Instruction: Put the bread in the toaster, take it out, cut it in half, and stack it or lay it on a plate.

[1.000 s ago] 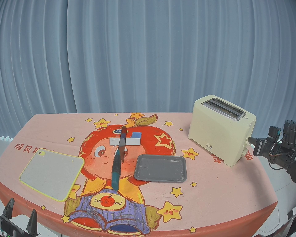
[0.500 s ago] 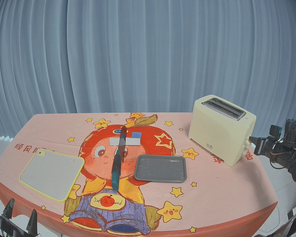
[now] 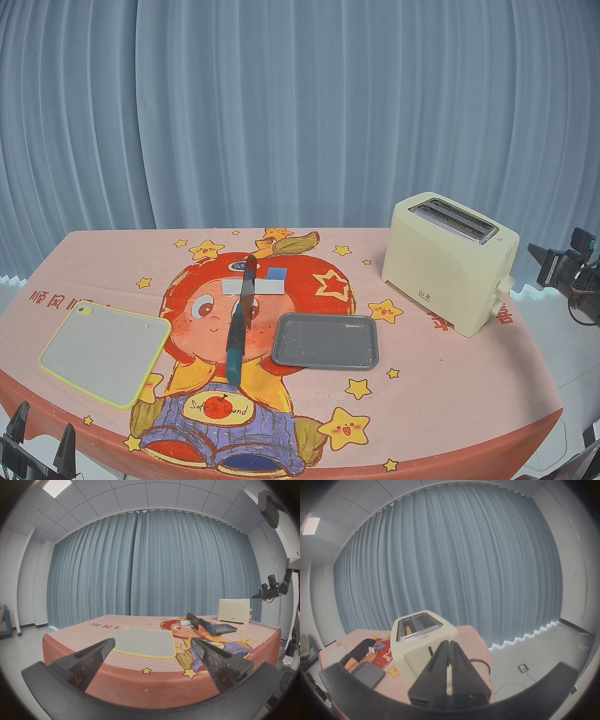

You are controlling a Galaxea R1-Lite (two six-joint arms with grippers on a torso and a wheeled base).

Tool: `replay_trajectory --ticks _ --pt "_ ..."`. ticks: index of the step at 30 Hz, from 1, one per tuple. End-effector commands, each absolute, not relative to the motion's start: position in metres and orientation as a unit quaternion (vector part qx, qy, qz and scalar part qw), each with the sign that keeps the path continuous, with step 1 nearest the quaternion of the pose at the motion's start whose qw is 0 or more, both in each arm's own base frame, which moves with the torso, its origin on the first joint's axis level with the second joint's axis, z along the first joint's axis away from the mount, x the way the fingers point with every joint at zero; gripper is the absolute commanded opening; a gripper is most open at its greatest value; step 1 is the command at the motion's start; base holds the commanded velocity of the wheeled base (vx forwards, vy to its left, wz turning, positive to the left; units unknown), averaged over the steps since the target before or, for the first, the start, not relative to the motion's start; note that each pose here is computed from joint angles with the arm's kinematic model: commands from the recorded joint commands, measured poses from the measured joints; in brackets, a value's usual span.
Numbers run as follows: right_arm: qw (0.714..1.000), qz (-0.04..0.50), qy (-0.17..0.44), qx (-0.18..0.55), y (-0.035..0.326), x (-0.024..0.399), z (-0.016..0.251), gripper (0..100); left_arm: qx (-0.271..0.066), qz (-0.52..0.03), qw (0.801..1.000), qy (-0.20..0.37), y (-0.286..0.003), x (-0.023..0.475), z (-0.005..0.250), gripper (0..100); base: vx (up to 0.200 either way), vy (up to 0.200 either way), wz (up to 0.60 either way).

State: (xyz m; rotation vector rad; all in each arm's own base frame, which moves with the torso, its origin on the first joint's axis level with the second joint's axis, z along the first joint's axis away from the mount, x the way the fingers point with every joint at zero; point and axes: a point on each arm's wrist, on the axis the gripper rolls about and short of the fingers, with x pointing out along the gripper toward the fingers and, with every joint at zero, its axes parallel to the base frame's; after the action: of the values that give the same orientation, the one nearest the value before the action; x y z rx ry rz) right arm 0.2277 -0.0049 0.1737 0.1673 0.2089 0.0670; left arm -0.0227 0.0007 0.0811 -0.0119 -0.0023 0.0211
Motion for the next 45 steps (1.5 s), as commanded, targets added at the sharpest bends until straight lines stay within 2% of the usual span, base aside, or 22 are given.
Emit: replay_trajectory --ticks 1,9,19,25,45 --pt "0.993 0.017 0.075 0.085 -0.013 0.224 0.186 0 -0.007 0.011 1.000 0.009 0.001 -0.021 0.076 100 0.000 0.000 0.00" --pt "0.991 0.005 0.070 0.111 -0.018 0.222 0.188 0 -0.006 0.011 1.000 0.008 0.001 -0.021 0.076 100 0.000 0.000 0.00" --pt "0.988 0.063 0.047 0.133 0.006 0.225 0.201 0 -0.007 0.011 1.000 0.008 0.001 -0.021 0.076 100 0.000 0.000 0.00" --pt "0.988 0.068 -0.013 0.139 0.006 0.227 0.214 0 -0.007 0.011 1.000 0.008 0.001 -0.021 0.076 100 0.000 0.000 0.00" --pt "0.987 0.082 -0.001 0.141 0.013 0.227 0.208 0 -0.007 0.011 1.000 0.008 0.001 -0.021 0.076 100 0.000 0.000 0.00"
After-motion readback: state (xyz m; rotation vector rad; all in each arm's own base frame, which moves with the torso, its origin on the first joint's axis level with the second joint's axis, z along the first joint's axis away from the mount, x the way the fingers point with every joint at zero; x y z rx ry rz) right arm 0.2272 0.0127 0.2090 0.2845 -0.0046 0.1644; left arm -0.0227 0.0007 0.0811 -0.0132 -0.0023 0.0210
